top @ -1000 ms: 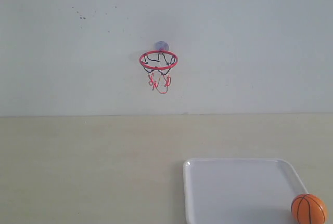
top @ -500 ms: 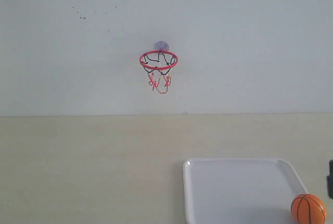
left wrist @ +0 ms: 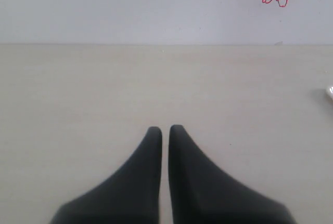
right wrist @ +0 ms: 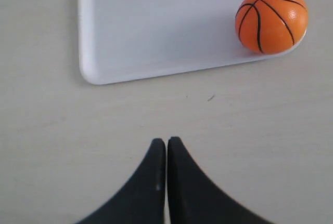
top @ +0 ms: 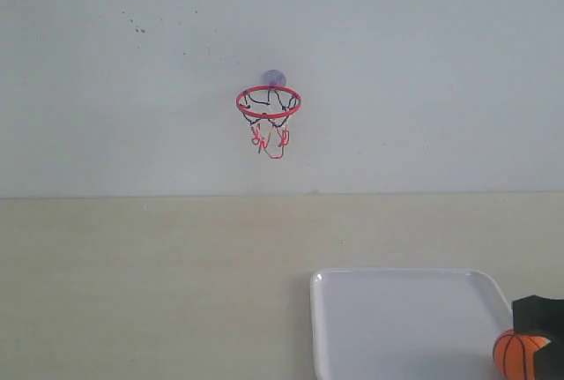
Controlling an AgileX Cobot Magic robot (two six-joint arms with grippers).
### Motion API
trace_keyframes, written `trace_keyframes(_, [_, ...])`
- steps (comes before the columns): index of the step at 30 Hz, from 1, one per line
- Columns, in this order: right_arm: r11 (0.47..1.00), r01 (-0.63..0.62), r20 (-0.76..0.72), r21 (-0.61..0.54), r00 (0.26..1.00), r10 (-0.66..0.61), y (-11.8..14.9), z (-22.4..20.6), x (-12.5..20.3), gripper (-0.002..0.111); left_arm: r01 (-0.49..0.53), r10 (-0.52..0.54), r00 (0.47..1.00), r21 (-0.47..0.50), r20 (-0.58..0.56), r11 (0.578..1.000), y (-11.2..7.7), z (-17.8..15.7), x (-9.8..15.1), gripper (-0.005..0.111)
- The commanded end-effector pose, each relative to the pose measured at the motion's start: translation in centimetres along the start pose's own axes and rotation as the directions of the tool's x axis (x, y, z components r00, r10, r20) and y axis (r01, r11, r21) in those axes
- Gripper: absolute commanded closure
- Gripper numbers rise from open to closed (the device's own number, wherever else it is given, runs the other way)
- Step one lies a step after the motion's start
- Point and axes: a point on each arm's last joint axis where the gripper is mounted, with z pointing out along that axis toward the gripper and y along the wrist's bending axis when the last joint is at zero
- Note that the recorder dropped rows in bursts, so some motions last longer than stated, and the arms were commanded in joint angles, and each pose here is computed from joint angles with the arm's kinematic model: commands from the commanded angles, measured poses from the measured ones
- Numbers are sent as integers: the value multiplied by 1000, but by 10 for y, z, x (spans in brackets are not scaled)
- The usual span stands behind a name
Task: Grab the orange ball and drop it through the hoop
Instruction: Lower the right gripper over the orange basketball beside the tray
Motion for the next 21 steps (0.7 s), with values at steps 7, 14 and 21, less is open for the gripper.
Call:
trace_keyframes(7, [992, 124, 22, 30, 992, -125, 2, -9, -11, 108, -4, 4, 1000, 3, 9, 1000, 0, 0, 0, 103])
trace_keyframes(14, [968, 237, -107, 79, 968, -228, 16, -19, -48, 108, -4, 4, 1000, 3, 9, 1000, 0, 0, 0, 103])
trace_keyframes(21, [967, 226, -291, 121, 939, -184, 13, 43, -82, 39, -4, 4, 1000, 3, 9, 1000, 0, 0, 0, 103])
